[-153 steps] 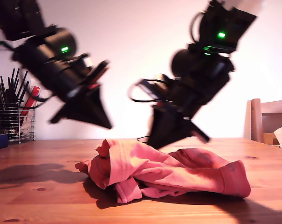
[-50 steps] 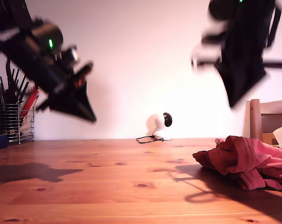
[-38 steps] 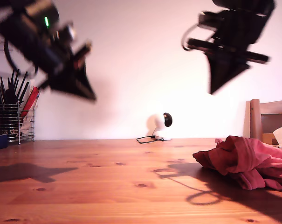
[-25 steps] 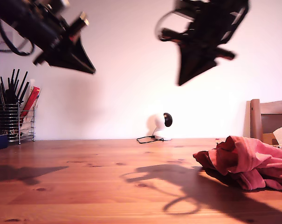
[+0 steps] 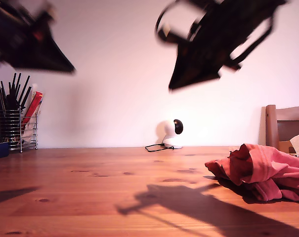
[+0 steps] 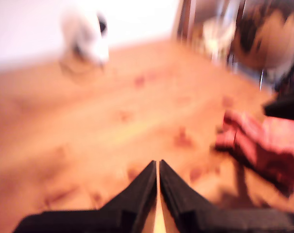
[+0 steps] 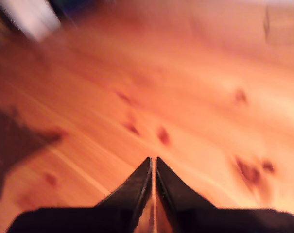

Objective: Fold the underwear in front of you. After folding it, place it to the right side.

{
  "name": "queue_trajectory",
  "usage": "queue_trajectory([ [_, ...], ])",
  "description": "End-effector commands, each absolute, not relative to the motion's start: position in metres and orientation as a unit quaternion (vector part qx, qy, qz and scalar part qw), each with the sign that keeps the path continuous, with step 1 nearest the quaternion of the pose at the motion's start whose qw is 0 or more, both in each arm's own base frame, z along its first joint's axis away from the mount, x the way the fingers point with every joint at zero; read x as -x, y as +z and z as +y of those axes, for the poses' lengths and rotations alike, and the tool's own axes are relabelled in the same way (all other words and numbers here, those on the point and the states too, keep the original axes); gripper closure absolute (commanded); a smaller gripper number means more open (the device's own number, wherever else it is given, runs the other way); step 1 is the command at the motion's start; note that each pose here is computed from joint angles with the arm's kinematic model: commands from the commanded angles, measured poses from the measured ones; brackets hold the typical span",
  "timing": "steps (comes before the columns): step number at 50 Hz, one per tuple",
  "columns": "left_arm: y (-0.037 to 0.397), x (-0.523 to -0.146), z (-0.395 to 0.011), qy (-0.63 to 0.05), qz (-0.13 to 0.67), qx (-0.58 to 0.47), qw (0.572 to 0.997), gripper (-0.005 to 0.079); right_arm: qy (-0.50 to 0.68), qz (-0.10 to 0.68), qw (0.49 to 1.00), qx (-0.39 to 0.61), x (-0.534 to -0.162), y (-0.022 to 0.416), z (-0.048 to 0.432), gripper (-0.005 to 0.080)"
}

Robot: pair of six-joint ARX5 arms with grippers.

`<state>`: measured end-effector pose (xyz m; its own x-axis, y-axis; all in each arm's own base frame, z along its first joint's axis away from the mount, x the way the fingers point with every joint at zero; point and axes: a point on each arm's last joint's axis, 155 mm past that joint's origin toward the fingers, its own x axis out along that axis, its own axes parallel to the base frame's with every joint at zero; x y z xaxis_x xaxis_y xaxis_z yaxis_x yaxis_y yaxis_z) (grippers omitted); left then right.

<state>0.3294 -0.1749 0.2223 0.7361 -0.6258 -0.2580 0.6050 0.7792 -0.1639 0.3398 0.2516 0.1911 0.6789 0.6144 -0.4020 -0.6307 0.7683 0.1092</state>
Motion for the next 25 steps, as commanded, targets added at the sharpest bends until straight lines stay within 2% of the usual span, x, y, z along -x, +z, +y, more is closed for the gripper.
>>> queue_trajectory([
  [1,0.221,-0.322,-0.173,-0.328,0.141,0.043,0.933,0.0753,0.349,0.179,0.92,0.013,-0.328,0.197,0.249,0.0763],
  [11,0.241,-0.302,-0.158,-0.291,0.077,0.052,0.952,0.0753,0.311,0.074,0.947,-0.004,-0.302,0.224,0.216,0.0763],
  [15,0.245,-0.298,-0.15,-0.263,0.058,0.045,0.962,0.0753,0.29,0.014,0.957,-0.006,-0.297,0.246,0.204,0.0763],
  [18,0.25,-0.29,-0.152,-0.27,0.041,0.029,0.961,0.0754,0.292,-0.03,0.956,0.007,-0.29,0.265,0.201,0.0763],
  [25,0.263,-0.28,-0.155,-0.28,0.019,0.031,0.959,0.0754,0.298,-0.049,0.953,0.001,-0.284,0.278,0.199,0.0763],
])
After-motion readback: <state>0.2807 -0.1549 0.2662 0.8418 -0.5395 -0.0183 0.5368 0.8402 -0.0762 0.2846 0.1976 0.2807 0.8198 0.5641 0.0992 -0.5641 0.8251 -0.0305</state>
